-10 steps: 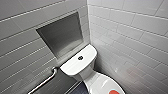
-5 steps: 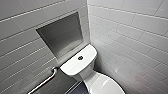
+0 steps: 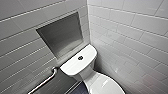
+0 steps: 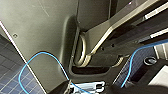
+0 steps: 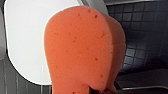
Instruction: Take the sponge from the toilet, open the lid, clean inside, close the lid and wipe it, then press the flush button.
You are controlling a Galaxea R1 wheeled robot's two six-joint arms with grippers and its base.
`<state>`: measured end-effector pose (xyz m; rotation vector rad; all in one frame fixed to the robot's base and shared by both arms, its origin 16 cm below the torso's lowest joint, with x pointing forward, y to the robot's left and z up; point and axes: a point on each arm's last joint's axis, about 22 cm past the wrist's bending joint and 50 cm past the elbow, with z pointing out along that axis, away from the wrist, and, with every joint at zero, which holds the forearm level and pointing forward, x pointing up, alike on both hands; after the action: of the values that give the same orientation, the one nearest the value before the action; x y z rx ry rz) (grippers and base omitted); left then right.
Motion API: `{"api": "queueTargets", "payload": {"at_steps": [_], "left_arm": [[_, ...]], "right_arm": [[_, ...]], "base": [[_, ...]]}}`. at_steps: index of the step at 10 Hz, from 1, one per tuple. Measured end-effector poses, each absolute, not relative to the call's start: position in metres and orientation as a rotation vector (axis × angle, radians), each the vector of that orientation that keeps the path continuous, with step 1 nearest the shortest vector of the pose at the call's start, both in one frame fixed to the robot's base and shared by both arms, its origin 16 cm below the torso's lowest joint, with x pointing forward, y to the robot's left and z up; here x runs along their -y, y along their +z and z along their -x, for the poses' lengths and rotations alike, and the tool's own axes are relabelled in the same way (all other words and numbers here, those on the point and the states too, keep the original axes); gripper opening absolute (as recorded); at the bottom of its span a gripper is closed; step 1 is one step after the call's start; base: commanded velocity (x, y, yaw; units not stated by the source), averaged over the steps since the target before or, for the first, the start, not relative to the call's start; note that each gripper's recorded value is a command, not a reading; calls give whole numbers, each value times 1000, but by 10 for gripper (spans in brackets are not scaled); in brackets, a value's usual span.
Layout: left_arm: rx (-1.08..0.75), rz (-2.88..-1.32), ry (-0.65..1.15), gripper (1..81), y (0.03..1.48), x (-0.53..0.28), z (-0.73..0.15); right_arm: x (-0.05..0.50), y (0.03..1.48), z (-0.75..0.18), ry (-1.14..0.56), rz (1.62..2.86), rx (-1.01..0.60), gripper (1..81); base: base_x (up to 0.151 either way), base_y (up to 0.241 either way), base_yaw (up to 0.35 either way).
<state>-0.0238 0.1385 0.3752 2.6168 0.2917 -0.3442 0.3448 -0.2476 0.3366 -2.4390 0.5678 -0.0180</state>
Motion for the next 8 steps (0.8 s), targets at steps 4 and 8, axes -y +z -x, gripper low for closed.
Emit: {"api": "queueTargets", "payload": {"at_steps": [4,8], "left_arm": [[-291,-2617,-342,811,375,-138,24],[-290,-2607,-336,811,375,-130,19]], "right_arm": [[256,357,-312,-11,2383,-609,10],[240,412,-324,3,2276,-568,10]], "base": [[0,0,0],[0,0,0]]}}
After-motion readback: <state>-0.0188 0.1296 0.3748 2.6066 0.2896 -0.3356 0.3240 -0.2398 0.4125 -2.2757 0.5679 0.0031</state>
